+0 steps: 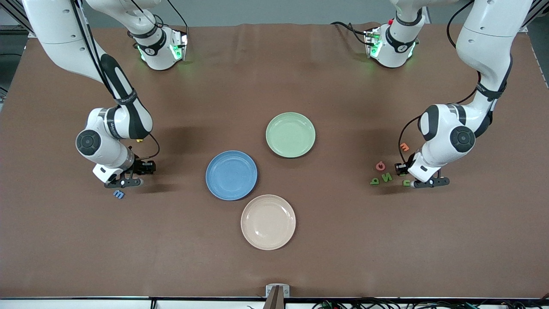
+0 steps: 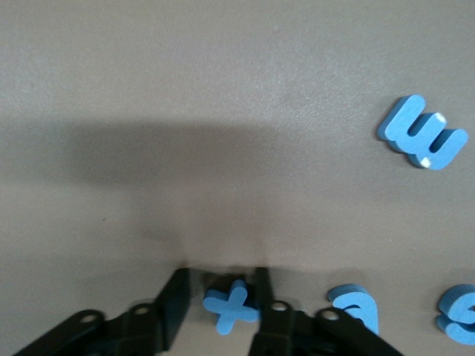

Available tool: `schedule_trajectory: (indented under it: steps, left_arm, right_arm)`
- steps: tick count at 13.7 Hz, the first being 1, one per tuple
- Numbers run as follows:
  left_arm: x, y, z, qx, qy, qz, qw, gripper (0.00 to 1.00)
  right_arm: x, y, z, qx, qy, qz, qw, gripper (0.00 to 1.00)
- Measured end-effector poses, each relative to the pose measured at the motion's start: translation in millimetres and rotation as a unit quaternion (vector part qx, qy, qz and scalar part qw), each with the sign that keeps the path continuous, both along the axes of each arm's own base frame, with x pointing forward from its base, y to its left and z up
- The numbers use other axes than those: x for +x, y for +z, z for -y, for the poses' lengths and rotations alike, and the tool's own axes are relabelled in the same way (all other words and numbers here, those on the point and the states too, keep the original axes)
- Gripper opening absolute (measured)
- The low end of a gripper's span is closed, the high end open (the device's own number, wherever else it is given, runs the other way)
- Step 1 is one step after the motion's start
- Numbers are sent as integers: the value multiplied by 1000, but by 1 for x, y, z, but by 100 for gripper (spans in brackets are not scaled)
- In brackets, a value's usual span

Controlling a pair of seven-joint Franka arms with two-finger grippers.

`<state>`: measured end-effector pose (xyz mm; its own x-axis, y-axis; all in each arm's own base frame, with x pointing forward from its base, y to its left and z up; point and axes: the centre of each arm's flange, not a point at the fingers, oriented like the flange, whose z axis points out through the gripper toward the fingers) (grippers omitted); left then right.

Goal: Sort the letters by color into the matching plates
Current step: 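Carry the x to the blue plate while the left gripper carries u to green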

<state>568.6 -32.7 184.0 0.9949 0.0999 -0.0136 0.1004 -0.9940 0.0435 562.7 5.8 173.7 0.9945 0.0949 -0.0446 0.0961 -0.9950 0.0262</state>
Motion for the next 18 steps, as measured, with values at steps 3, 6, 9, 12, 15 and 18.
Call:
schedule_trajectory:
  steps: [3, 6, 9, 12, 15, 18]
  left_arm:
    - [8, 35, 8, 0, -7, 8, 1000, 28]
    - [7, 83, 43, -6, -32, 20, 999, 28]
    - [-4, 102, 99, -19, -23, 24, 999, 28]
    - [-28, 102, 169, -34, 8, 10, 999, 28]
    - [-58, 98, 231, -33, 34, -3, 999, 28]
    - [-90, 92, 283, -22, 62, -11, 998, 28]
  right_arm:
    - [1, 1, 0, 0, 0, 0, 1000, 28]
    - [1, 1, 0, 0, 0, 0, 1000, 26]
    - [2, 2, 0, 0, 1, -1, 1000, 26]
    - [4, 5, -4, 1, 3, -17, 1000, 26]
    - [14, 26, -24, 2, 4, -23, 1000, 26]
    - [16, 42, -79, 0, -23, -12, 1000, 26]
